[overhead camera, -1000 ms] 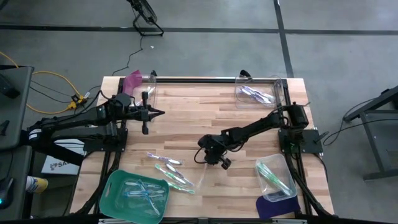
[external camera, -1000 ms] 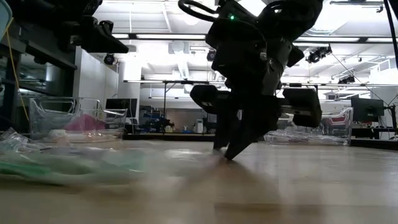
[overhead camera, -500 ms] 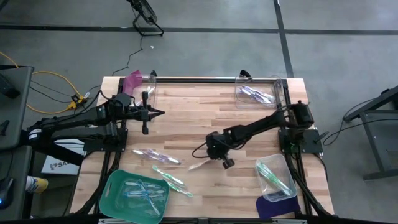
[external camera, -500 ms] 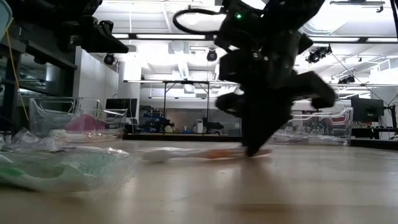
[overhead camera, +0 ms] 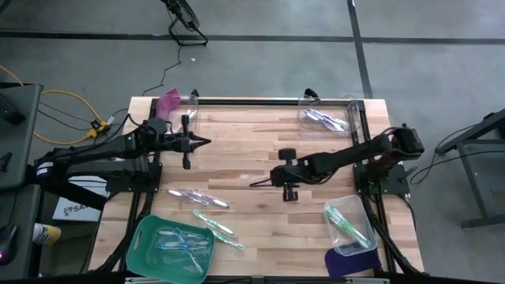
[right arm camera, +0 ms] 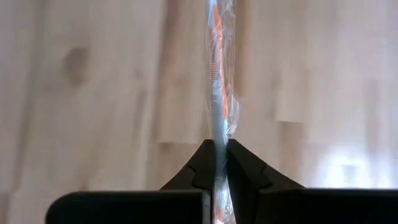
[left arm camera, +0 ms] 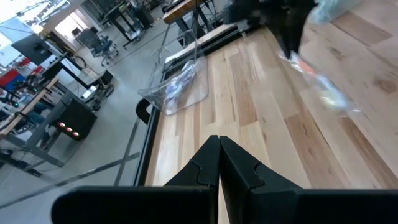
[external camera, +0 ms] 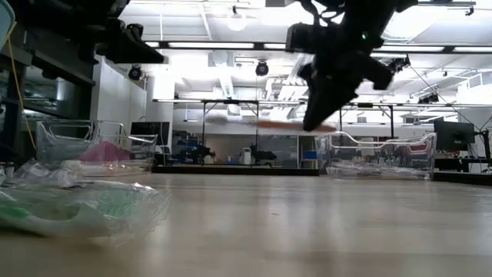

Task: Pick & Place Toothbrushes
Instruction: Put the orange toothbrush into the left transparent bin

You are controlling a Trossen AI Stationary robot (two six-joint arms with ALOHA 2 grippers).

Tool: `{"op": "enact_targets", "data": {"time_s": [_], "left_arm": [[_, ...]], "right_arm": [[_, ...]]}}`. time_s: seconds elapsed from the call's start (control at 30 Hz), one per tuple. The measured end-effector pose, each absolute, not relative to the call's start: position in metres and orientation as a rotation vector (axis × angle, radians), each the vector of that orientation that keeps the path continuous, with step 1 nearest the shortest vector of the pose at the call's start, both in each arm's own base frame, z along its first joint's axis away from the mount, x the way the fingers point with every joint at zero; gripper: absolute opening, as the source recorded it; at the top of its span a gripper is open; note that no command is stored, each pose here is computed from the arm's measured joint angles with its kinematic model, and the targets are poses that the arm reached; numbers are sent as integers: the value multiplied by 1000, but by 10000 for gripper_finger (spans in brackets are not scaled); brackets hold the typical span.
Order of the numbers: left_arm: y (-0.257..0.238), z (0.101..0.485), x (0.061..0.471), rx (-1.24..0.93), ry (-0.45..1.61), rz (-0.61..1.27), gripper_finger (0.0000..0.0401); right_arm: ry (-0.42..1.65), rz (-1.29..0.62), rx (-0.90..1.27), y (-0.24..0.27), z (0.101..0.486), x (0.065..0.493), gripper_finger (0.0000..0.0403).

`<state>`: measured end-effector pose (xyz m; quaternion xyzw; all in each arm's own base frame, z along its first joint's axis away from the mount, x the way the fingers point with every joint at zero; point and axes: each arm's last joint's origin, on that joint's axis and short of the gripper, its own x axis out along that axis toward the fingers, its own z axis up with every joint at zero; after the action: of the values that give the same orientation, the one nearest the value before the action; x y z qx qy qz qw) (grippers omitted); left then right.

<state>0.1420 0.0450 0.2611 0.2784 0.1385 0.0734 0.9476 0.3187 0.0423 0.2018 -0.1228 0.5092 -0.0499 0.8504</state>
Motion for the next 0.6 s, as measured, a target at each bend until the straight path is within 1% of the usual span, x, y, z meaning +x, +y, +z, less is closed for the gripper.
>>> {"op": "enact_targets", "data": {"time_s": [0.17, 0.3, 0.4, 0.5, 0.6], "left_arm": [[49, 259, 153, 572, 279, 152, 3], [53, 255, 164, 573, 283, 150, 3], [55, 251, 172, 588, 298, 143, 3], [58, 247, 179, 598, 300, 142, 3], [59, 245, 184, 601, 302, 142, 4]], "right_arm": [[995, -292, -278, 34, 217, 315, 14], [959, -452, -283, 23, 221, 314, 14], [943, -536, -269, 15, 222, 314, 14], [911, -599, -229, 6, 216, 313, 14], [916, -646, -188, -5, 202, 307, 14]]}}
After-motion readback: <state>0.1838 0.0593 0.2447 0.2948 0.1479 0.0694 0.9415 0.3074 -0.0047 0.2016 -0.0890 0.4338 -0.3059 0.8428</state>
